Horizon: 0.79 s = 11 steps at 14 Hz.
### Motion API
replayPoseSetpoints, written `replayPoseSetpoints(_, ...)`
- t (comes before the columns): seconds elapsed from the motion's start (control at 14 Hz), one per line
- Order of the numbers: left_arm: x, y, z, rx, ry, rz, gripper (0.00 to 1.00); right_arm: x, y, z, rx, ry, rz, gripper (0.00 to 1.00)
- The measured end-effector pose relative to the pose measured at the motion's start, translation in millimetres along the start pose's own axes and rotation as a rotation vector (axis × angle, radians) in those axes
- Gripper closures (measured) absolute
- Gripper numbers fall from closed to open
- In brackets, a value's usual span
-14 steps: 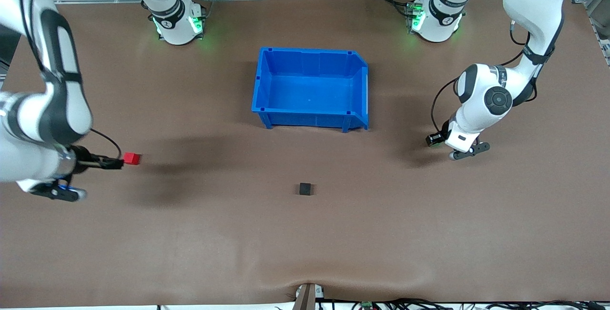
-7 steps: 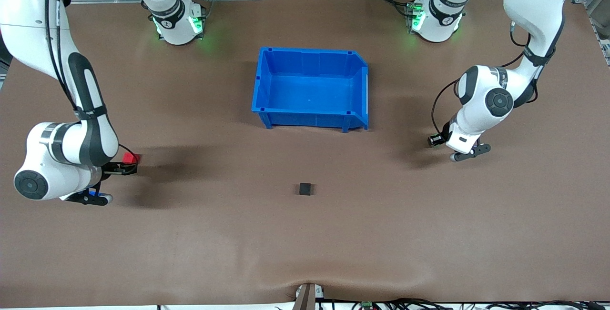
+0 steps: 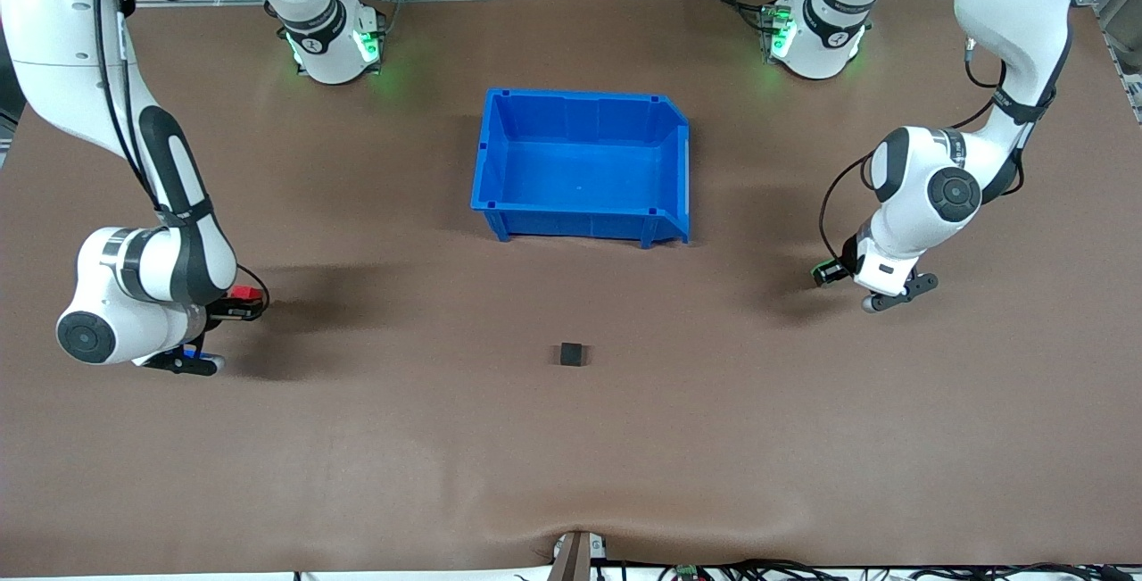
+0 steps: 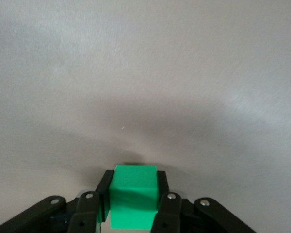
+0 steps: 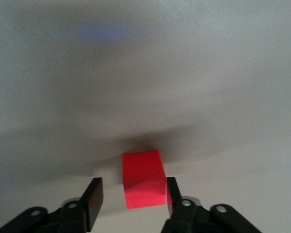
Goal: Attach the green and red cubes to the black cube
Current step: 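Grasp the red cube with the right gripper while the left gripper lifts green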
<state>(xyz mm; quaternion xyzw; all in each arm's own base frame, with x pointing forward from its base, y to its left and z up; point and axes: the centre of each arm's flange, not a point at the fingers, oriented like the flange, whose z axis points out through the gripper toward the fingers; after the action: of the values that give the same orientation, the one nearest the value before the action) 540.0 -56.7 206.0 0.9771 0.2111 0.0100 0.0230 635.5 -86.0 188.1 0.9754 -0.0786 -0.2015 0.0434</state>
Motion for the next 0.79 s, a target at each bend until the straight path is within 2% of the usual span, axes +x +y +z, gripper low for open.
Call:
replayPoseSetpoints(0.36,15.3,40.1,-30.7,0.011,-0.006,-0.170,0.60,0.8,3.9,4.6,-0.001,0.001,-0.005,0.44)
replayPoseSetpoints(0.5,13.8,68.5,-36.8,-0.004,0.006,-0.270,0.60,1.4,4.9,6.8,-0.002,-0.001,-0.004,0.49)
replayPoseSetpoints(0.57,11.2,86.8,-36.3,-0.013,0.007,-0.332,0.60,1.6,5.0,7.0,-0.001,0.000,-0.004,0.57)
replayPoseSetpoints(0.64,9.1,105.5,-34.1,-0.018,0.003,-0.389,0.60,1.8,4.8,5.8,-0.001,0.002,-0.004,0.59)
replayPoseSetpoints(0.79,9.0,139.8,-28.2,-0.024,-0.010,-0.482,0.60,1.9,-0.3,3.6,0.020,0.000,0.021,0.60)
